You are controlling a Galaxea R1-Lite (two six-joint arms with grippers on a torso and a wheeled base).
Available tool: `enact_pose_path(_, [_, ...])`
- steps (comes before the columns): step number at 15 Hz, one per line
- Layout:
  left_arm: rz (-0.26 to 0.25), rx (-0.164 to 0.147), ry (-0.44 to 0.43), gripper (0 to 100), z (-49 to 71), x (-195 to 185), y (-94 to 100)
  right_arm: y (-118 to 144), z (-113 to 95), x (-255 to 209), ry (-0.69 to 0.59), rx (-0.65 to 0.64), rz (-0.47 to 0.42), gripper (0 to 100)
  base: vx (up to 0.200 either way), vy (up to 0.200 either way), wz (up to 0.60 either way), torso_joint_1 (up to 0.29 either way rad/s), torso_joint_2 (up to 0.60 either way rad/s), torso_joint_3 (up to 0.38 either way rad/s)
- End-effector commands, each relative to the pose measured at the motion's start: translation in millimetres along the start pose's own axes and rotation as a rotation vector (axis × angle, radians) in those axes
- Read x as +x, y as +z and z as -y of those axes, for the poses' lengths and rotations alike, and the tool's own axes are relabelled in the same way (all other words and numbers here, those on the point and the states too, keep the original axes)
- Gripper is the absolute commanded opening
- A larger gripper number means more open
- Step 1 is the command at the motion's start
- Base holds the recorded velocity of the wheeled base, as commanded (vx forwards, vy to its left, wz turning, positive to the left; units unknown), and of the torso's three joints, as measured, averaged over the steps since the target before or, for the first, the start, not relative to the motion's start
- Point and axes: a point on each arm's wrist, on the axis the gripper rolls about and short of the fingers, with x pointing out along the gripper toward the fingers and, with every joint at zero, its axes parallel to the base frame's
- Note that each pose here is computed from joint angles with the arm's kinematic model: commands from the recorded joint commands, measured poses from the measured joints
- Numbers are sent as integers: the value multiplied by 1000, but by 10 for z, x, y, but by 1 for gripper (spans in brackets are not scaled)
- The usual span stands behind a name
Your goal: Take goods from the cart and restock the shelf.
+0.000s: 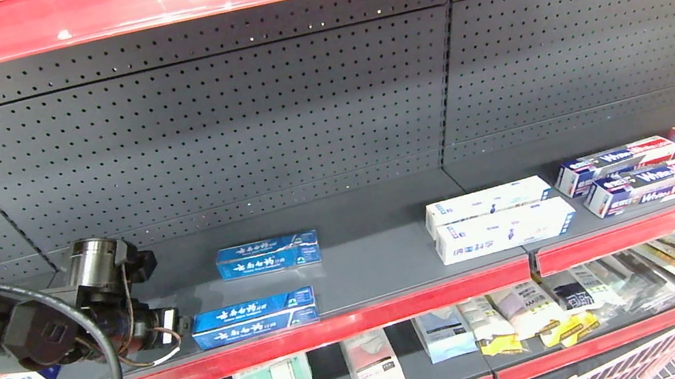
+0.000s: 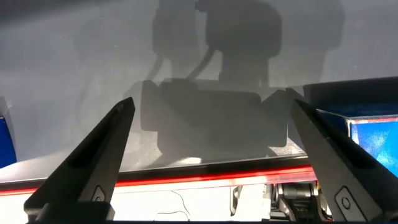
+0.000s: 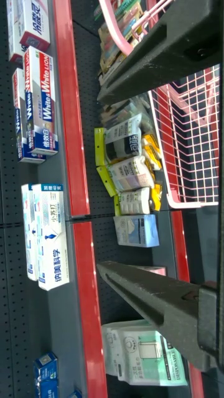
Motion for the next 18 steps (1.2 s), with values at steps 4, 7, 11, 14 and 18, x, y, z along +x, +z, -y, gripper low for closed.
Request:
enact_pose_path(4, [3, 6, -4, 100, 21, -13, 1, 0, 0, 1, 1, -1, -1, 100, 0, 0, 0, 0, 0, 0])
enact_pose_path(7, [3, 7, -5, 100, 25, -14, 2, 0, 0, 1, 0, -1, -1, 100, 0, 0, 0, 0, 0, 0])
enact_pose_path(11, [3, 11, -8, 100, 39, -20, 2, 0, 0, 1, 1, -1, -1, 100, 0, 0, 0, 0, 0, 0])
enact_pose_path(14, [4, 12, -11, 100, 57, -27, 3, 0, 0, 1, 1, -1, -1, 100, 0, 0, 0, 0, 0, 0])
enact_pose_path(18, [6, 13, -12, 100, 62, -27, 5, 0, 0, 1, 0, -1, -1, 100, 0, 0, 0, 0, 0, 0])
